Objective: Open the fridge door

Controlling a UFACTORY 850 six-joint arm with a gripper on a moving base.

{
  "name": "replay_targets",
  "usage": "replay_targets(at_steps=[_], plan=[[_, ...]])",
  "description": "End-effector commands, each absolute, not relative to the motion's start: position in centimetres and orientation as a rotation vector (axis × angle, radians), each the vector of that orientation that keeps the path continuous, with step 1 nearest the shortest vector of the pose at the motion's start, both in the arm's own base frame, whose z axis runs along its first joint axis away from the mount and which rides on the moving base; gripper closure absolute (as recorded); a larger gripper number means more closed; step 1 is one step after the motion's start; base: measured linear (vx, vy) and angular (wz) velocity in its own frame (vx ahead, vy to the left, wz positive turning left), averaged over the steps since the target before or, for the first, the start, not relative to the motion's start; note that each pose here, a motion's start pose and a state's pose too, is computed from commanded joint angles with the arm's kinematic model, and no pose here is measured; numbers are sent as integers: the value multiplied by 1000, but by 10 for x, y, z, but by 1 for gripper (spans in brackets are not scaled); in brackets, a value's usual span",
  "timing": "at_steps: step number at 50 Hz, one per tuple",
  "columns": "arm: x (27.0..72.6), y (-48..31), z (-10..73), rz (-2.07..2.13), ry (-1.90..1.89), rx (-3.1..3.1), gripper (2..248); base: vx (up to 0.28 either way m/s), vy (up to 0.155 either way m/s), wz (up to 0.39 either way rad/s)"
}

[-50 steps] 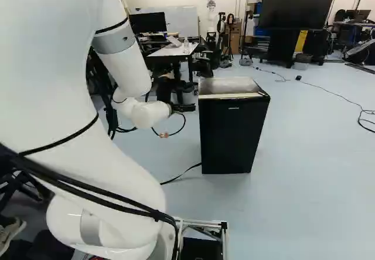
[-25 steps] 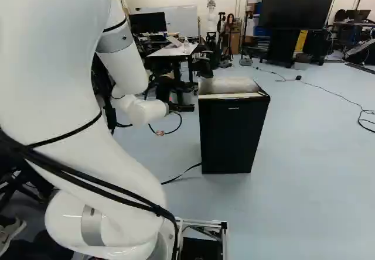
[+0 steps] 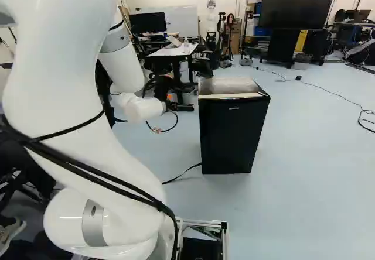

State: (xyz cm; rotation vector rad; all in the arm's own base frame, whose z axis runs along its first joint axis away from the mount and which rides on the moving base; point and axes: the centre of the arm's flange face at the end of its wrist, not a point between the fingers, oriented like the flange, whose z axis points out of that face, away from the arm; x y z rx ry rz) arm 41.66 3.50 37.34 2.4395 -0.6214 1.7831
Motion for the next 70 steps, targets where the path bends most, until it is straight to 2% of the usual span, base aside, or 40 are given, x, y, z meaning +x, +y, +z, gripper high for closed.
replay_targets(at_steps=[35,70], plan=[[458,37,341,1715,-854,2289,3,0,0,0],[478,31,300,1611,-1056,2092,3,0,0,0]])
